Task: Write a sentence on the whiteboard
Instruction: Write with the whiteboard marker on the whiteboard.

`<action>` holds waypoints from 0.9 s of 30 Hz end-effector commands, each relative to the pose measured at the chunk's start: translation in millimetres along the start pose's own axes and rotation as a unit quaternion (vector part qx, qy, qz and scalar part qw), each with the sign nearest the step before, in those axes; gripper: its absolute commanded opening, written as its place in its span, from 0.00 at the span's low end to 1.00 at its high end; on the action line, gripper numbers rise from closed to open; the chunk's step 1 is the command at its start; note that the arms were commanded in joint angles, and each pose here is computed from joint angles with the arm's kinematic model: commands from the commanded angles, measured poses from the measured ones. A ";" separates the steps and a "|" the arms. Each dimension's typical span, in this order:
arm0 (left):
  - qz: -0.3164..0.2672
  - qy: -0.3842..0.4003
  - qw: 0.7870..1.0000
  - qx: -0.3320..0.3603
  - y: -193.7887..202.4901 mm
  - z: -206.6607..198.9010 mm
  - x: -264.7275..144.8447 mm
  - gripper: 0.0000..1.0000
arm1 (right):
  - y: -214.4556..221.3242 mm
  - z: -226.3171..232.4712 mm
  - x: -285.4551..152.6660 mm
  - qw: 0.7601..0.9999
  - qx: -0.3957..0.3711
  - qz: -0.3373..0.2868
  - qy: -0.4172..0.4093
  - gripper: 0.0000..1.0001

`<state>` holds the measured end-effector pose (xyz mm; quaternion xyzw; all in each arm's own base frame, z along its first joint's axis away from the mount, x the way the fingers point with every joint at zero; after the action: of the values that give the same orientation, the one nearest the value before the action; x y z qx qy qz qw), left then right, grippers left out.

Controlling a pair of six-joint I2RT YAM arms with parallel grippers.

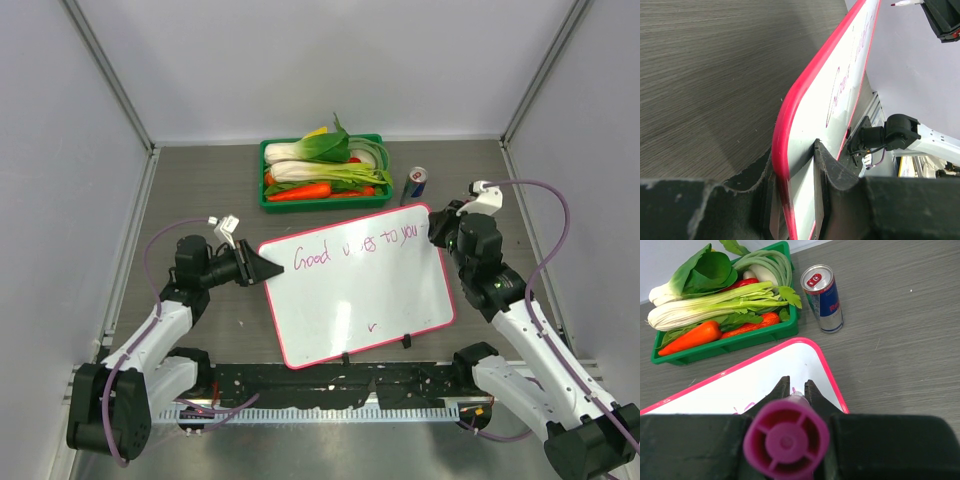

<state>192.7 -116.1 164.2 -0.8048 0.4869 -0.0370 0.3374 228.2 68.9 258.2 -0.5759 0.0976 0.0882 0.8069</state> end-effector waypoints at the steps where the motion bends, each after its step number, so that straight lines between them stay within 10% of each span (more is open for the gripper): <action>1: -0.036 -0.089 0.994 0.050 -3.1 28.7 0.4 0.00 | -9.4 -1.7 0.4 1.000 0.003 -0.025 0.013 0.01; 27: -0.037 -0.090 0.994 0.049 -4.3 28.9 0.6 0.00 | 16.8 -6.7 15.2 1.000 0.003 0.013 0.016 0.01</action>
<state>193.1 -116.0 163.2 -0.8052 0.4871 -0.0345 0.3364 240.3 69.3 231.9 -0.5795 0.1265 0.0953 0.7994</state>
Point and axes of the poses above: each gripper's point midway between its finger pads, its own x axis out along the fingers, its own z axis along the line the jaws close on, y = z × x, the point moved 8 cm from there along -x, back along the fingers
